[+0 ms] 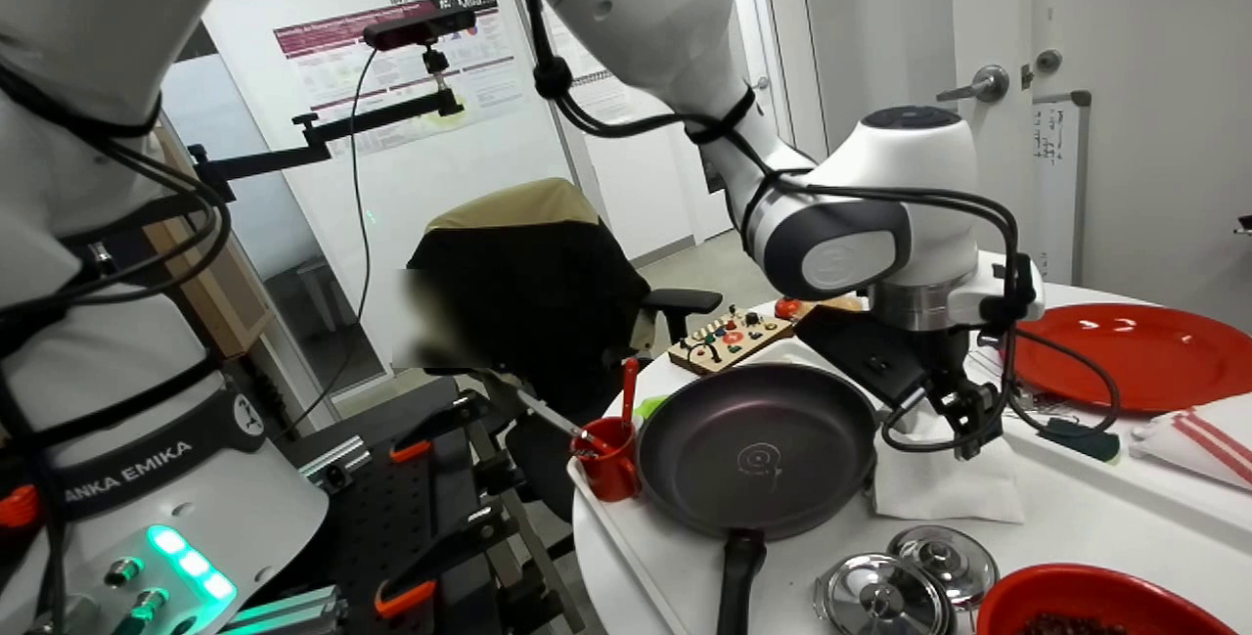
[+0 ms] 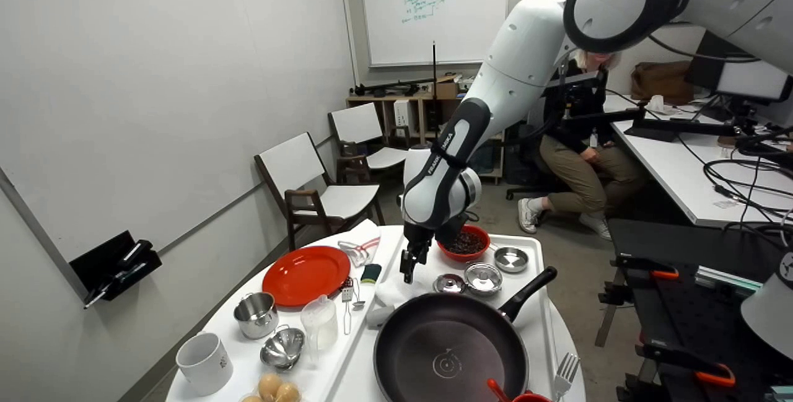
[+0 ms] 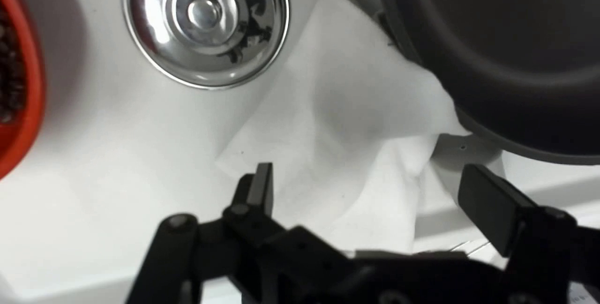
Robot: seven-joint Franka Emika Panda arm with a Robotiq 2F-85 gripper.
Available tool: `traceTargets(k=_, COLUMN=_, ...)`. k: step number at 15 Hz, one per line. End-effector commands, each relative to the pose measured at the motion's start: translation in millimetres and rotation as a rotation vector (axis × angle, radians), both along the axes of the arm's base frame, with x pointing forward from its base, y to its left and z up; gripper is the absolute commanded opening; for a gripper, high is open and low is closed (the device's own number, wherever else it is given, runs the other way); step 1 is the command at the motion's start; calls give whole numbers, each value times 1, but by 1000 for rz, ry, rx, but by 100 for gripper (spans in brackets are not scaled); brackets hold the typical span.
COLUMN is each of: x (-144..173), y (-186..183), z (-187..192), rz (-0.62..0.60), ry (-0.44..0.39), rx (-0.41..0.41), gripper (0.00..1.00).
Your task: Bring the towel closer to the pan
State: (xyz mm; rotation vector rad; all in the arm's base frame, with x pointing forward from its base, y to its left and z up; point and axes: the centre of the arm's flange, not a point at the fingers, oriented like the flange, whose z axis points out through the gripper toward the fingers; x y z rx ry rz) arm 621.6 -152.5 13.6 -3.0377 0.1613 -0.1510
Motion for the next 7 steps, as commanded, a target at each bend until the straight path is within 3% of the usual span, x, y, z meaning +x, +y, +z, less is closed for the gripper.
traceTargets(k=1, x=-2, y=-1, z=13, rz=-2, ry=-5, rx=-6, gripper=100)
traceTargets(k=4, x=-10, y=-2, z=38, rz=-8, ry=-7, rx=-16, gripper=100)
traceTargets(k=7, x=-15, y=-1, z=38, rz=-10, ry=-1, rx=-17, gripper=100)
